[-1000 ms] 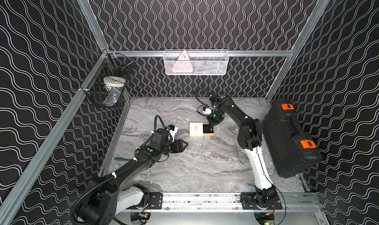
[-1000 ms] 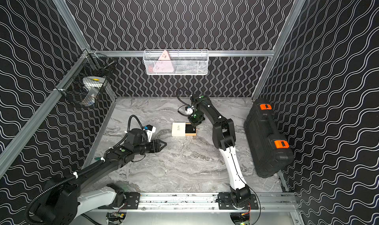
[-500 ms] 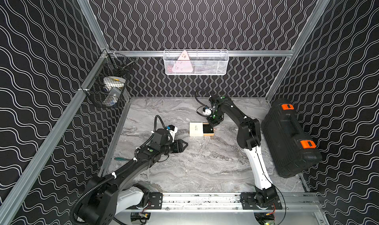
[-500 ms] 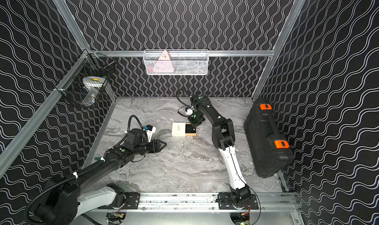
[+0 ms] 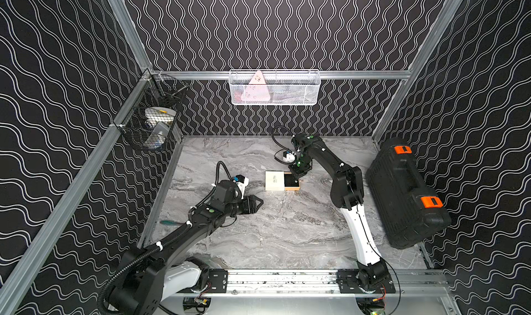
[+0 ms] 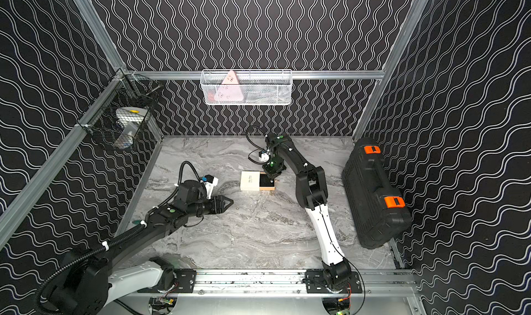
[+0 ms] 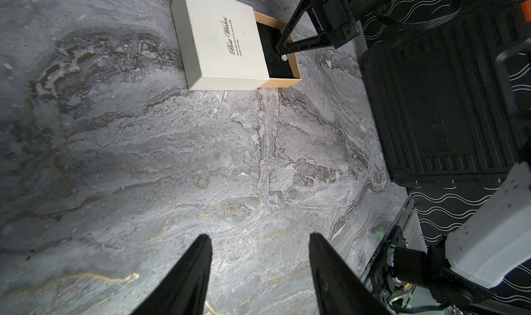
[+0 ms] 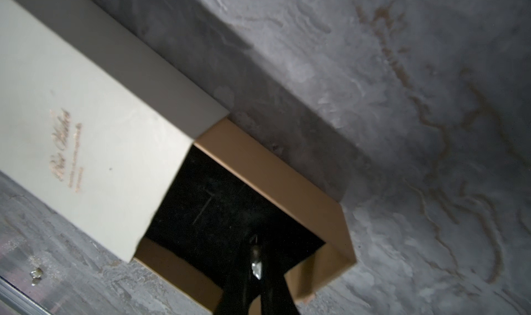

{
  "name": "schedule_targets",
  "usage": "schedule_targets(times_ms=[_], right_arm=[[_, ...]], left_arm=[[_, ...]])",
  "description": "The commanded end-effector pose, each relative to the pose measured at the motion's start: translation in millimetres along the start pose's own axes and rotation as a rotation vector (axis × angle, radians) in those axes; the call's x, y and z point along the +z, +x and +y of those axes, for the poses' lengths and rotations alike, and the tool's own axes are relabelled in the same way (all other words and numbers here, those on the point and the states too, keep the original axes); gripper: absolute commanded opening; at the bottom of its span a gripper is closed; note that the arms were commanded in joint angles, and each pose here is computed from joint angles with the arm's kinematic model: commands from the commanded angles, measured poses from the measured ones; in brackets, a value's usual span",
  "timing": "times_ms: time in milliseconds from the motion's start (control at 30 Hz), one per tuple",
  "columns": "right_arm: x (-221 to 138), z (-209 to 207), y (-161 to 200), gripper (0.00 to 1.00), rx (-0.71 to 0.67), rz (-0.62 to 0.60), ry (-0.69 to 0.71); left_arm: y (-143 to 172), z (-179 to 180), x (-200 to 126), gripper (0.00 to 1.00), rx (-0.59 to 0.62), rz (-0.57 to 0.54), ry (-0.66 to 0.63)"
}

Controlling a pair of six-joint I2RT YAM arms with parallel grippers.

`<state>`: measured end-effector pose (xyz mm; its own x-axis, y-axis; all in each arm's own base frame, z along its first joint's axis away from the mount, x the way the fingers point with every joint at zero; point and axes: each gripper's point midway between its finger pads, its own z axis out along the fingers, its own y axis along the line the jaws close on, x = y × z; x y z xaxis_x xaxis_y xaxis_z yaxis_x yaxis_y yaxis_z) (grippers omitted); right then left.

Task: Place the earrings into the drawer-style jewelry box
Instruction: Insert the earring into the inner lining.

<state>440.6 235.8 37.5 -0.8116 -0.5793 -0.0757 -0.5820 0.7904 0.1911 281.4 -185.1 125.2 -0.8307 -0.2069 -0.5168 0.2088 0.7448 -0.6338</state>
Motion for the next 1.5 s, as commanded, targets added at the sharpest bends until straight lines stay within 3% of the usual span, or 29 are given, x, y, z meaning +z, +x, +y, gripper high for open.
schedule_targets(times_ms=[0, 333, 567, 667, 1067, 1233, 1467], right_arm=[[1, 0, 7, 0.02, 0.003, 0.037, 0.019], [0, 4, 4, 0.14, -0.004, 0.032, 0.026], [-12, 8, -5, 0.28, -0.013, -0.026, 0.019], [-22, 11, -11, 0.3, -0.021, -0.065, 0.013], [-62, 26, -25, 0.26, 0.001, -0.319, -0.109], [-61, 28, -27, 0.21, 0.043, -0.421, -0.186], [-44, 22, -22, 0.21, 0.1, -0.438, -0.24]], left_arm=[[0, 2, -1, 0.6, 0.017, -0.005, -0.012], [-1, 3, 0, 0.59, 0.016, -0.005, -0.015], [-1, 2, -1, 0.6, 0.019, -0.006, -0.016], [-1, 2, -1, 0.6, 0.018, -0.005, -0.015], [-4, 0, -2, 0.6, 0.012, -0.014, -0.011], [-4, 0, -2, 0.59, 0.005, -0.019, -0.008], [-4, 0, -2, 0.59, -0.004, -0.021, -0.005]])
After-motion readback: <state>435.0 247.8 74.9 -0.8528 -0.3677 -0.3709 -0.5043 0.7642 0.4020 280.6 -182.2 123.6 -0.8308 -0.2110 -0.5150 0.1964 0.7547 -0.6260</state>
